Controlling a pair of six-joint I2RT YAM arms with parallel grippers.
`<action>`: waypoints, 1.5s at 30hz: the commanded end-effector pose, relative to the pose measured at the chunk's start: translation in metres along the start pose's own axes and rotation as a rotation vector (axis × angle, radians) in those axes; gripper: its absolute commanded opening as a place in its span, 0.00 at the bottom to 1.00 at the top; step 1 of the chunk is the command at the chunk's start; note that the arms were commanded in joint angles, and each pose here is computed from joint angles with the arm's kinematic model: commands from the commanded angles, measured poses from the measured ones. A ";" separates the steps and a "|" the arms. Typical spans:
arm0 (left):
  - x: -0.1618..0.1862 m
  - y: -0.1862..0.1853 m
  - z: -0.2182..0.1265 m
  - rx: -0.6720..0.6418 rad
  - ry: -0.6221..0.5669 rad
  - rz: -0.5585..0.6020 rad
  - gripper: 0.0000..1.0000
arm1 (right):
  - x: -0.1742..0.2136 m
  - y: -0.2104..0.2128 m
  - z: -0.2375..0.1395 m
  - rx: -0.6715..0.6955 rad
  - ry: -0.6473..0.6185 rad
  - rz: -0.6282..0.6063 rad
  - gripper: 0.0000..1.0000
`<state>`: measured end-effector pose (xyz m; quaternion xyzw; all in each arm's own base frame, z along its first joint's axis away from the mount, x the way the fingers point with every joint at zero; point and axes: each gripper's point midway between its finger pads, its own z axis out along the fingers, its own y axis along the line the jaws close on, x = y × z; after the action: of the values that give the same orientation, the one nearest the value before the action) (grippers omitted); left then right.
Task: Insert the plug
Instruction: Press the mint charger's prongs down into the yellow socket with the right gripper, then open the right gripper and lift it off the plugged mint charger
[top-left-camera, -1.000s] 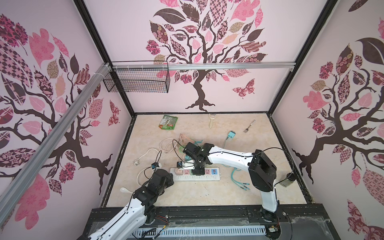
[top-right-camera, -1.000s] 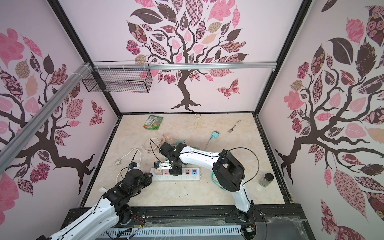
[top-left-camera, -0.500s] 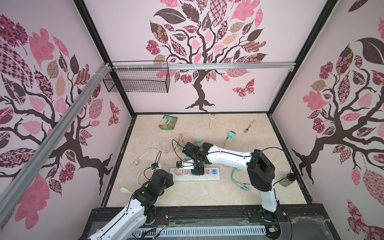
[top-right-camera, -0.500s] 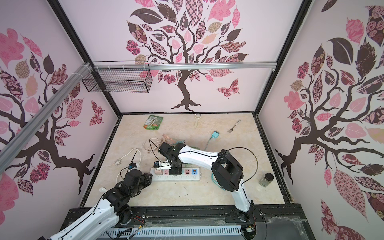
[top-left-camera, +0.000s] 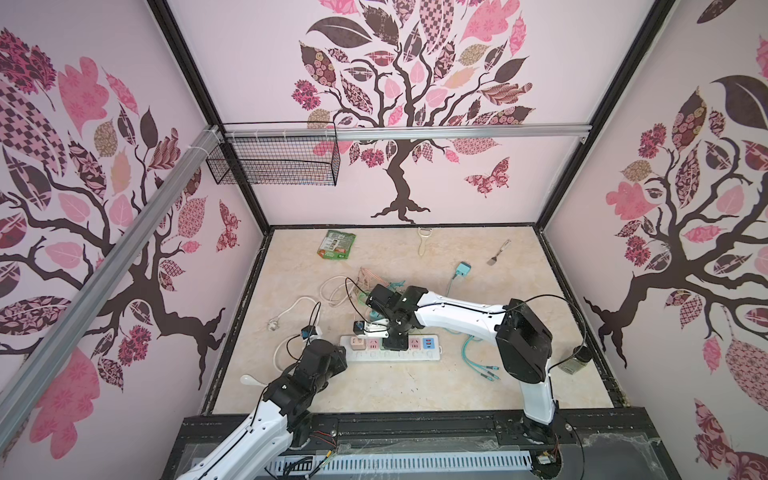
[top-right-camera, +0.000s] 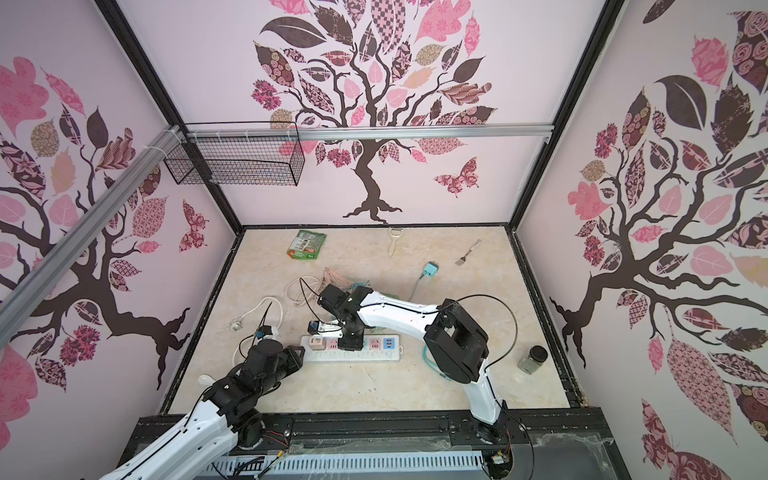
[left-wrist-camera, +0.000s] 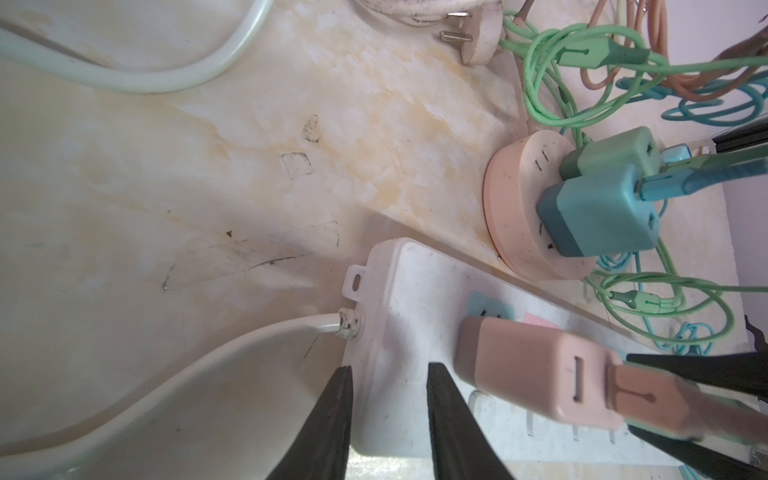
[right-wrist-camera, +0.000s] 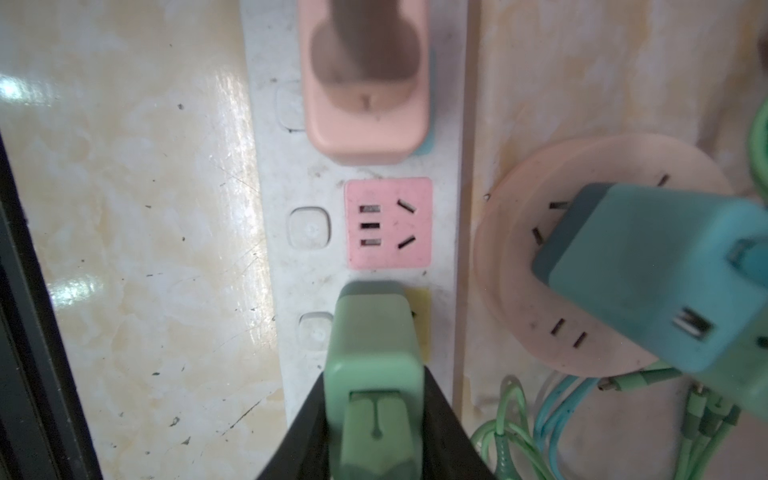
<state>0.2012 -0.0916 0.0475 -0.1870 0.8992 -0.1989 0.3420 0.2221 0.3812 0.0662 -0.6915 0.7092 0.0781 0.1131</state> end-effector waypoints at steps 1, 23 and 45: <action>0.008 0.010 0.003 -0.022 0.017 -0.005 0.34 | -0.008 0.015 -0.001 -0.050 -0.043 0.009 0.38; -0.002 0.007 -0.006 -0.012 -0.025 -0.002 0.35 | -0.006 0.032 -0.050 -0.032 -0.213 0.117 0.67; -0.002 0.008 -0.007 -0.013 -0.024 -0.007 0.36 | 0.027 0.086 -0.047 -0.246 -0.216 0.171 0.72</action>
<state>0.1965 -0.0855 0.0520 -0.1912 0.8952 -0.1980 0.3506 0.1450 0.3477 0.0907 -0.6269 0.7372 0.2272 0.1090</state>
